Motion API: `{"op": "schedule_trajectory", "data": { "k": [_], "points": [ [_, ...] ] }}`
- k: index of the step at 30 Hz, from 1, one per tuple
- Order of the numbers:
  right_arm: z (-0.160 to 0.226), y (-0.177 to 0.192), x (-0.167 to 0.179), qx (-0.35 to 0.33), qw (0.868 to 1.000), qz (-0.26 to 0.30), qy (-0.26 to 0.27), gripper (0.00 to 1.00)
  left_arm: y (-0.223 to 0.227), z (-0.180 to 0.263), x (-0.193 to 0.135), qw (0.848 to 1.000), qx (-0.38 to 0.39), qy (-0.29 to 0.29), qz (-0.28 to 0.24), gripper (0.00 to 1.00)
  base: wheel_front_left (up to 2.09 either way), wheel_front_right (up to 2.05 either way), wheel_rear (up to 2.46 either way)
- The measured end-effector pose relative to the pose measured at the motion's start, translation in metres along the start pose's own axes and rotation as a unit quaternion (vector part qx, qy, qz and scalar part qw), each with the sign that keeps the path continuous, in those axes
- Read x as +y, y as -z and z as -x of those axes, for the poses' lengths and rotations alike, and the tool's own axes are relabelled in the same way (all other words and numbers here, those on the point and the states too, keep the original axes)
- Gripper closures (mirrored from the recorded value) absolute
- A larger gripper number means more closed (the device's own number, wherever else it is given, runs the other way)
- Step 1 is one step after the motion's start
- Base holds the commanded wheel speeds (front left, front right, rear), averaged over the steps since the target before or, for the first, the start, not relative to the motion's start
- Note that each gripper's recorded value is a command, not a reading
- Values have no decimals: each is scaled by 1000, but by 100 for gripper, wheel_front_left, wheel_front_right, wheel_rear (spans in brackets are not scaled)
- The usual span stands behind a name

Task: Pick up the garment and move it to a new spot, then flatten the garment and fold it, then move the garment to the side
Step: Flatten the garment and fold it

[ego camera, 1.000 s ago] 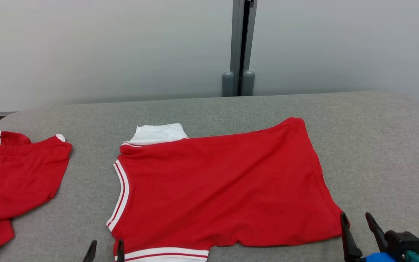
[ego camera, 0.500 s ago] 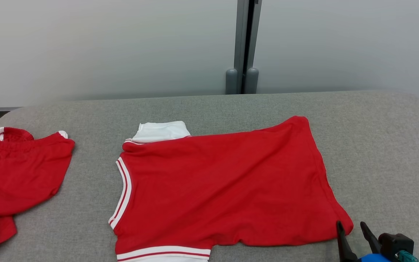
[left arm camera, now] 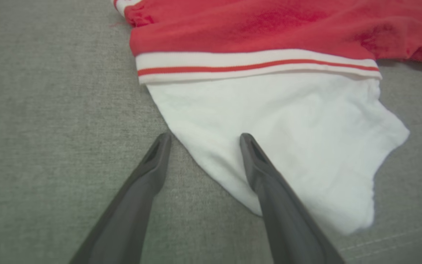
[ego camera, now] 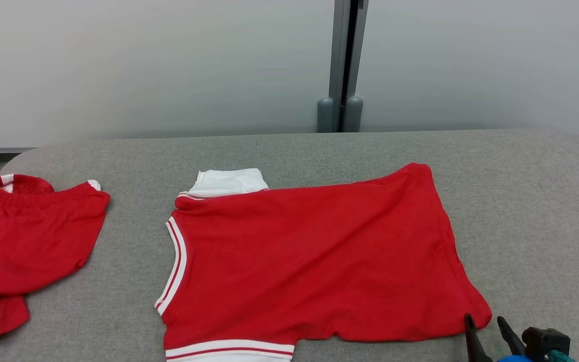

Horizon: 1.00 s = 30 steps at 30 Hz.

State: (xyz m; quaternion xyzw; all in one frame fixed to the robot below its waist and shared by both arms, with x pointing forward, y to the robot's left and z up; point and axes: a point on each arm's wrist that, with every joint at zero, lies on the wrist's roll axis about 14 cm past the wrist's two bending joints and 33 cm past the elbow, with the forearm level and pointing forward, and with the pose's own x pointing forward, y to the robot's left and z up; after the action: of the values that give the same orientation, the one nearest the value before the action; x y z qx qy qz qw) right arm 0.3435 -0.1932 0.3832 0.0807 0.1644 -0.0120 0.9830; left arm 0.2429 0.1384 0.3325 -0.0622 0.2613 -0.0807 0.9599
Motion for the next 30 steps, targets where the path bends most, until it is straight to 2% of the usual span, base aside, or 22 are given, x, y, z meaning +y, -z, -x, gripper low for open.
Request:
{"op": "schedule_trajectory", "data": {
  "k": [23, 24, 25, 26, 30],
  "points": [
    [-5, 13, 7, 32, 999, -7, -12, 0, -1, -12, -25, 999, 7, 37, 28, 0, 0, 0, 0],
    [-6, 14, 9, 34, 999, -7, -15, 11, -2, -13, -26, 999, 6, 39, 30, 26, 0, 0, 0],
    [-7, 15, 11, 36, 999, -8, -18, 58, -3, -14, -27, 999, 6, 41, 32, 58, 0, 0, 0],
    [-7, 16, 13, 38, 999, -9, -21, 100, -4, -15, -28, 999, 5, 42, 34, 100, 0, 0, 0],
    [-14, 5, 21, 24, 999, -8, -35, 100, -13, -19, -34, 998, -6, 51, 42, 100, 0, 0, 0]
  ]
}}
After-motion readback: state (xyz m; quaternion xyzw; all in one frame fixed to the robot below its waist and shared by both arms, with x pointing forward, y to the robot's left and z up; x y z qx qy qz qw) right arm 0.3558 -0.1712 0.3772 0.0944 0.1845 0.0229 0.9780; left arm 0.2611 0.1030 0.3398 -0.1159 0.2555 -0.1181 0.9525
